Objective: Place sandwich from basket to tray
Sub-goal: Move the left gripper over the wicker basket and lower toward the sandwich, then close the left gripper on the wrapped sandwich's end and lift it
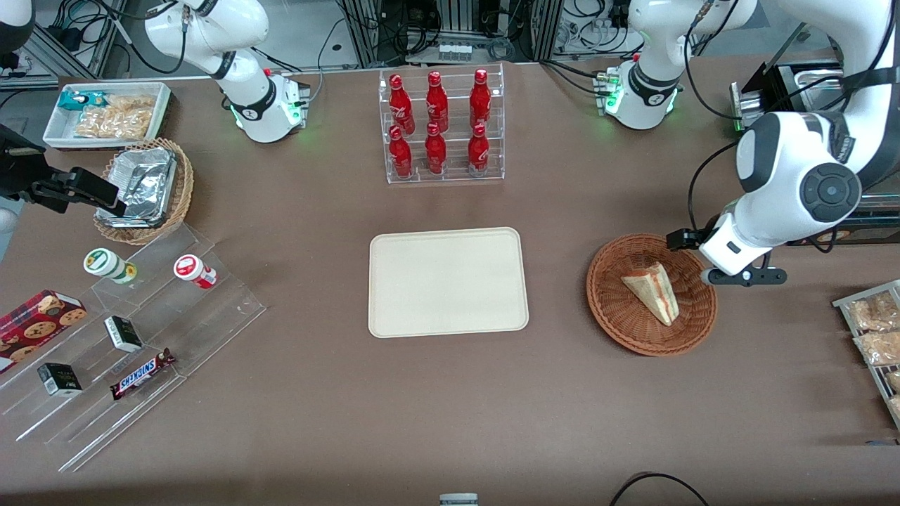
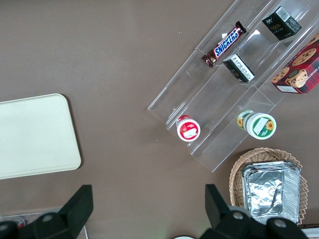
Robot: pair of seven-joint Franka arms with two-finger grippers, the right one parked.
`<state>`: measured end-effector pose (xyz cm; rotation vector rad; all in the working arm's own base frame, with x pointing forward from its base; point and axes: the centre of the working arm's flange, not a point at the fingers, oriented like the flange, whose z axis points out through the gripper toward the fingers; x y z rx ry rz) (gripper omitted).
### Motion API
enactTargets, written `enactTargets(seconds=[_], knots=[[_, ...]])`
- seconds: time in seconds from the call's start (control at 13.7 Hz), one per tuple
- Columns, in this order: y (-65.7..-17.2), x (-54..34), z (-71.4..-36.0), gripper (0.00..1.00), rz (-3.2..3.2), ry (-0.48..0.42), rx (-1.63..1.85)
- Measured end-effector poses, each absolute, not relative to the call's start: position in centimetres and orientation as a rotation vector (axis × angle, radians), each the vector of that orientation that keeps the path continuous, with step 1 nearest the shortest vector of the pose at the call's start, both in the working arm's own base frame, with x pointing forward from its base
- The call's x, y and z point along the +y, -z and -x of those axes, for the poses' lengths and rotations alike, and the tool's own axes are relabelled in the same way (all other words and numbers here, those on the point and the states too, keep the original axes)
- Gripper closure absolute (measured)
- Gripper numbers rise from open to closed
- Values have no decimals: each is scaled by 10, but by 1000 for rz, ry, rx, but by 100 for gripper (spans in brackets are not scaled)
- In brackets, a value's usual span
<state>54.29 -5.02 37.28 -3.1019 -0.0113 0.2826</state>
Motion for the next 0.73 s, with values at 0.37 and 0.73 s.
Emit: enactTargets(seconds=[0.37,0.73], knots=[[-332,-58,-534,0,3099,-81,-391],[-312,-81,-538,0,3026,-1,-850]])
